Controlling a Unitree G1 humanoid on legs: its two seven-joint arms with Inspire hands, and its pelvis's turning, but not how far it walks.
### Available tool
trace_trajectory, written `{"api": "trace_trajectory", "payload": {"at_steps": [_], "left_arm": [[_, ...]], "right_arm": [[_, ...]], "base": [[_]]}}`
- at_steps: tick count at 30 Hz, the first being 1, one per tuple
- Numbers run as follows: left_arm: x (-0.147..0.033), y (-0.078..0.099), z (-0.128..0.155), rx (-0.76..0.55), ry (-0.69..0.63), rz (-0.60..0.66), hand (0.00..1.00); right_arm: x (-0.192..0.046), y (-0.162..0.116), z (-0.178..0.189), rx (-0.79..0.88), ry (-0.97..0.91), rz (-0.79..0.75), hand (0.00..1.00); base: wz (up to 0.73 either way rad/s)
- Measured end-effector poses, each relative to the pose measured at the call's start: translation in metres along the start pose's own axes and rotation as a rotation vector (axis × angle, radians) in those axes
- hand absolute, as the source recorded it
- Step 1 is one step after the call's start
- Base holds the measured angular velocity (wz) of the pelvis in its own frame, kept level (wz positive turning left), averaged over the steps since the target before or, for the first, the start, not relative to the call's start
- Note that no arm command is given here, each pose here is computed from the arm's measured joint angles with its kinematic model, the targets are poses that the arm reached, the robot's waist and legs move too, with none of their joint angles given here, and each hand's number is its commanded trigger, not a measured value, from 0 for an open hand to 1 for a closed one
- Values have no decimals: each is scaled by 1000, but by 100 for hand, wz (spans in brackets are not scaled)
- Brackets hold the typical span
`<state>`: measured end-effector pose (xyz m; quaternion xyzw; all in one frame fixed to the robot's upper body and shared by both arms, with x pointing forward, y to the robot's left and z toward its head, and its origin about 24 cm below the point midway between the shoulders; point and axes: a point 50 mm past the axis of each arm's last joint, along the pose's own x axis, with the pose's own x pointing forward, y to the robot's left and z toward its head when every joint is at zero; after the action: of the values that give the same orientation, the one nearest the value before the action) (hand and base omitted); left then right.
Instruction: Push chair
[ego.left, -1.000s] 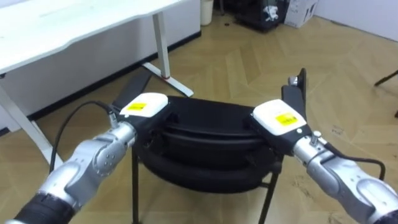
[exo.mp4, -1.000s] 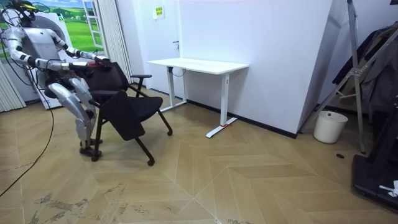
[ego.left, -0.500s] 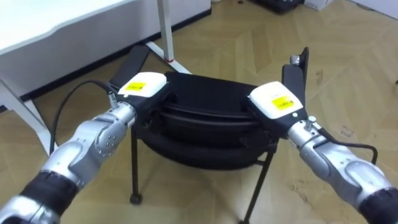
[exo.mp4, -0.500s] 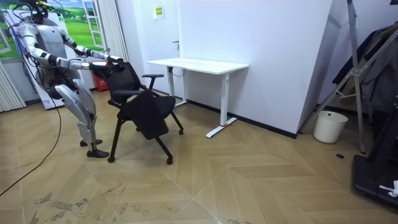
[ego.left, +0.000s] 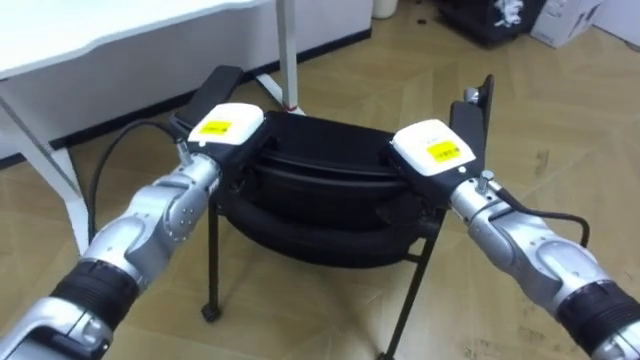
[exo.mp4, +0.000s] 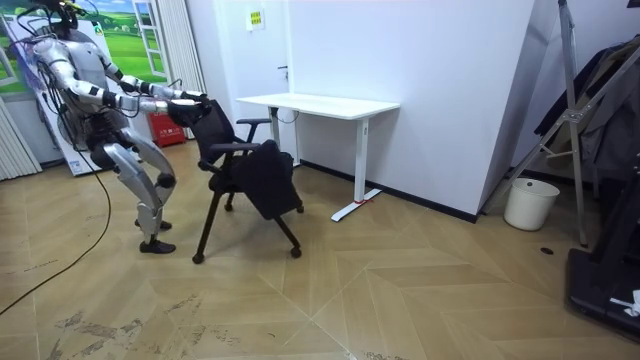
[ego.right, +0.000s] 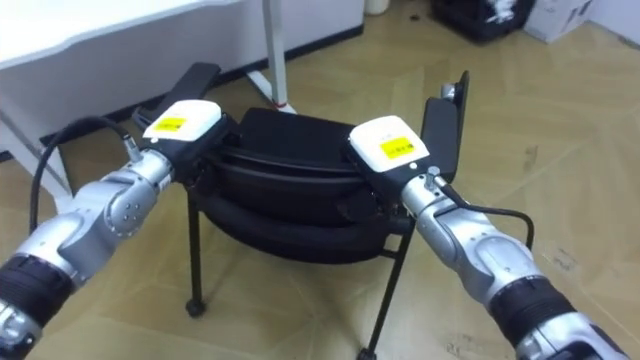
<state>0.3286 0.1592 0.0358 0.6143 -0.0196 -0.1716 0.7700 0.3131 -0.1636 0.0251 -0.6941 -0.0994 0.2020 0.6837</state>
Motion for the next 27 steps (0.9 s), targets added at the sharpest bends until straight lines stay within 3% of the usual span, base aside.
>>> {"api": "trace_trajectory", "payload": {"at_steps": [13, 22, 27], "left_arm": [[-5, 0, 1, -24, 17, 28, 100], [-12, 12, -3, 30, 17, 36, 100], [-6, 24, 1, 62, 22, 55, 100]], "right_arm": [[1, -8, 1, -35, -8, -5, 100], [4, -5, 9, 2, -23, -6, 100], [11, -13, 8, 6, -11, -27, 100]], "base": [[13], [6], [37]]}}
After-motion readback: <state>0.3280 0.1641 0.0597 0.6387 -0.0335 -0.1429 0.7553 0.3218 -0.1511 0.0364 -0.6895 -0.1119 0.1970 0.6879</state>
